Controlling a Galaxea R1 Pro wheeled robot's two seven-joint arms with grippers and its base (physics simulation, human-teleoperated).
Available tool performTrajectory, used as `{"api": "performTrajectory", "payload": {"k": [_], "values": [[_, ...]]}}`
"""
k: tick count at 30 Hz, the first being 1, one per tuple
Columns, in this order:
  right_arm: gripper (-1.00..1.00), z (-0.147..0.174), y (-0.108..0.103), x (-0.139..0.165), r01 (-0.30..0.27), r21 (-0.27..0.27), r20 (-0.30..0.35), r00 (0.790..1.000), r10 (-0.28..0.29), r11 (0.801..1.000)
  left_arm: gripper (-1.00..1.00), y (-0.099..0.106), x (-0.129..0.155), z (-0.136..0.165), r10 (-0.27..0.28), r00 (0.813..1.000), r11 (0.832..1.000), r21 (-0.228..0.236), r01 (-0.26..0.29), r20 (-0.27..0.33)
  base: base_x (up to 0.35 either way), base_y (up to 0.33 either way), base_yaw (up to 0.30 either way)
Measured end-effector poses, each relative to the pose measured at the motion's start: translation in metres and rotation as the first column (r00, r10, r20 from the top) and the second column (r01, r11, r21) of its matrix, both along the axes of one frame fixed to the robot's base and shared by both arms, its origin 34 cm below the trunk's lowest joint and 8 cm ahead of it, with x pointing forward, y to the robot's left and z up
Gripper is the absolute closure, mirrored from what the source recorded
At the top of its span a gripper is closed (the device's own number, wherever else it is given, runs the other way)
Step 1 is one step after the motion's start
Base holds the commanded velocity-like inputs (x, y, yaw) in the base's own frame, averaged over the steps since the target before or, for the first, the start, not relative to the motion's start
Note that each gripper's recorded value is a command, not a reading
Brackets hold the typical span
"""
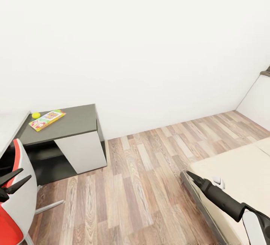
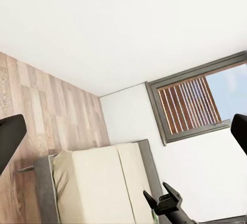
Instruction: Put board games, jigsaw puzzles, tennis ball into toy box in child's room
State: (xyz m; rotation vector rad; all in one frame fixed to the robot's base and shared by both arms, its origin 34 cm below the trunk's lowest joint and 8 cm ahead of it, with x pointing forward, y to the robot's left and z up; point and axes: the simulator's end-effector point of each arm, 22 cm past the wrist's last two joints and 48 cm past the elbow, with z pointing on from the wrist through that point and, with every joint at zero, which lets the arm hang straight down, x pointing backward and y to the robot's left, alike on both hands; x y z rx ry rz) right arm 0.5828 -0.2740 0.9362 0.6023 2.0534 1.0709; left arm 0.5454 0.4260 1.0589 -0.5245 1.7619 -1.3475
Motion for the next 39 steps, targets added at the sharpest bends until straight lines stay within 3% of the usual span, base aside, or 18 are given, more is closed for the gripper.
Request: {"api": "performTrajectory", "payload": {"k": [39], "values": [[-1.00,-0.020,0.000,-0.003,0.000,-0.002,-0.042,0.999,0.000,1.000,-1.00,0.000,0.002,-0.017,0.001,0.999,1.000,0.004,-0.001,-0.037,0.000,0.000,-0.220]]}}
